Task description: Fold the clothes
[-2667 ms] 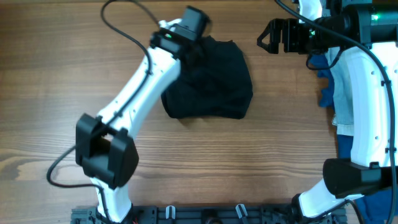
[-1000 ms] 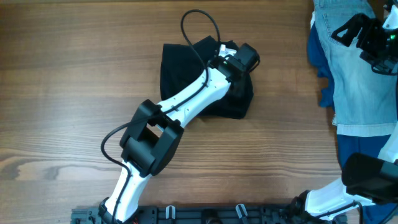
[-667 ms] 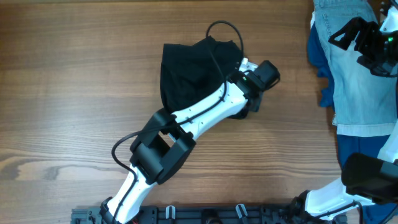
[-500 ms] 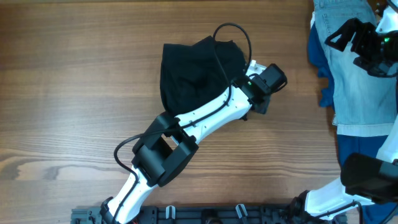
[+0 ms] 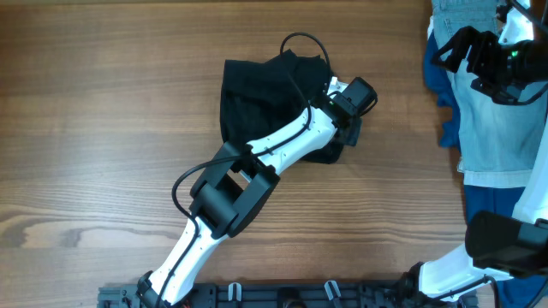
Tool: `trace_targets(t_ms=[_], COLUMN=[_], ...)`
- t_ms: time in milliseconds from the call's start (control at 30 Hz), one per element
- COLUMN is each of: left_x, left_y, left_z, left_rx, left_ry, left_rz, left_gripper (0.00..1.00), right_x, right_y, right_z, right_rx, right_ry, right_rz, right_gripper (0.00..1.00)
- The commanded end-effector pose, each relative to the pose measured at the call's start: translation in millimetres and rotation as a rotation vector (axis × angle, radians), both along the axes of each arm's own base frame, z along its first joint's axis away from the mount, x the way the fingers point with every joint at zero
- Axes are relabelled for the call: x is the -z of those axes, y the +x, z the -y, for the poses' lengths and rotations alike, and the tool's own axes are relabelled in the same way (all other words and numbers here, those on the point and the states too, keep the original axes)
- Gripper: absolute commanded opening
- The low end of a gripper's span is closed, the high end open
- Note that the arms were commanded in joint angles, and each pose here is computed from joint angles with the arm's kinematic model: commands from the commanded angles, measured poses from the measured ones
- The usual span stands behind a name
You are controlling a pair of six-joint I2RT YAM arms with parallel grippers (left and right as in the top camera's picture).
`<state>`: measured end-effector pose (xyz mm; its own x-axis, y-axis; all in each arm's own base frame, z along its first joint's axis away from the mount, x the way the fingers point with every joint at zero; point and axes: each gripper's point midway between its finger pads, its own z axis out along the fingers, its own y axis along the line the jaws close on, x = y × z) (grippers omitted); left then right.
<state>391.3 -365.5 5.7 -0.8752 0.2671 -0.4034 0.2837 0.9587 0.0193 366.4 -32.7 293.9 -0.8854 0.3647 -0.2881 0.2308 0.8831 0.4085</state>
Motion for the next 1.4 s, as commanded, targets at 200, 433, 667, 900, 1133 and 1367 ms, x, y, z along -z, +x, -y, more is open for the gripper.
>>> trace_targets(t_ms=[200,433,667,900,1133,1367], left_x=[40.8,43.9,12.7,-89.2,-194.6,-221.8], left_y=[-8.0,9.4,27.1,39.0,41.5,54.5], left_z=[-30.9,-74.0,-82.9,-93.2,-126.6,-208.5], left_rx=[-0.026,-0.212,-0.243,-0.276,-0.335,-0.499], left_ry=[0.034,0.013,0.051,0.01,-0.007,0.032], left_rz=[-0.165,-0.232,-0.108,0.082,0.305,0.324], left_gripper=[0.33,0.04,0.04,0.04,0.04,0.04], right_x=[-11.7,-11.7,-11.9,-12.1,-12.3,-12.2], right_y=[-6.8,-6.8,-6.5,-5.7,-5.2,-5.1], right_z=[-4.7,-4.7,-4.6,-4.4,-4.2,-4.2], right_rx=[-0.021,-0.019,-0.019,-0.019,-0.021,-0.021], right_ry=[-0.004,-0.003,-0.003,-0.004,-0.006,-0.006], right_rz=[0.034,0.033,0.035,0.038,0.041,0.041], right_gripper=[1.0,1.0,1.0,1.0,1.0,0.99])
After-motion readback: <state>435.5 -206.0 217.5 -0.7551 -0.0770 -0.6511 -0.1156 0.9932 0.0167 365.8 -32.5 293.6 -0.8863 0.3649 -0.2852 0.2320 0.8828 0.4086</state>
